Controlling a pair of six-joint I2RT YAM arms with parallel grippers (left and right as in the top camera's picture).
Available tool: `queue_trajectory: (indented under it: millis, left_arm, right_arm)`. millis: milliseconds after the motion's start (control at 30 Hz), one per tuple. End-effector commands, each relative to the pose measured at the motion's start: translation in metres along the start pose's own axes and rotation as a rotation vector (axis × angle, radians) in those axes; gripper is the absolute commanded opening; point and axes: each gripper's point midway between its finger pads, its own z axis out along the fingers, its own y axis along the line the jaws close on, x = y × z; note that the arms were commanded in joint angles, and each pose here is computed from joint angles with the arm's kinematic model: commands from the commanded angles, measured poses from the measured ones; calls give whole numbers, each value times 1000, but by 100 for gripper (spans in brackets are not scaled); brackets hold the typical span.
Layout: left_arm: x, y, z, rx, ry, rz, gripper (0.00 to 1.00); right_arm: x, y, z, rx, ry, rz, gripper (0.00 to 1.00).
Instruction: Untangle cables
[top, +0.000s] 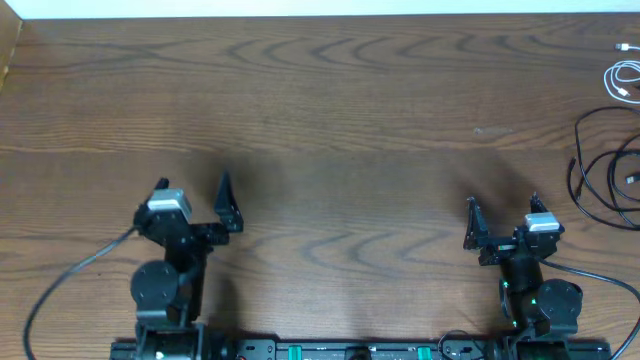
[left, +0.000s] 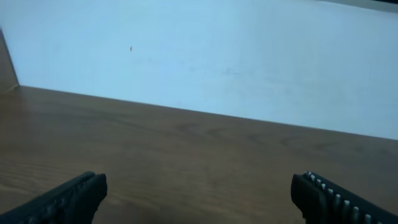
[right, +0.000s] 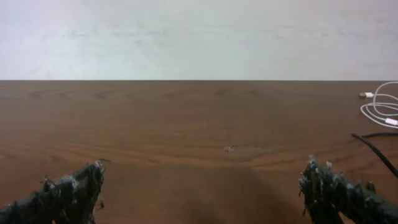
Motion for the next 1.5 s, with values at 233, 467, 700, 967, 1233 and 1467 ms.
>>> queue_trajectory:
  millis: [233, 467, 700, 967, 1233, 1467]
  left_arm:
    - [43, 9, -8, -4, -45, 63, 100]
    - [94, 19, -11, -31, 104, 60, 100]
    - [95, 19, -10, -32, 108, 59, 100]
    - [99, 20, -9, -35, 125, 59, 100]
    - [99, 20, -9, -35, 125, 59, 100]
    - [99, 20, -9, -35, 125, 59, 100]
  right_arm:
    - [1, -1, 0, 1, -1, 10, 99]
    - [1, -1, 0, 1, -1, 10, 99]
    - [1, -1, 0, 1, -1, 10, 99]
    - [1, -1, 0, 1, -1, 10, 99]
    - [1, -1, 0, 1, -1, 10, 99]
    - [1, -1, 0, 1, -1, 10, 99]
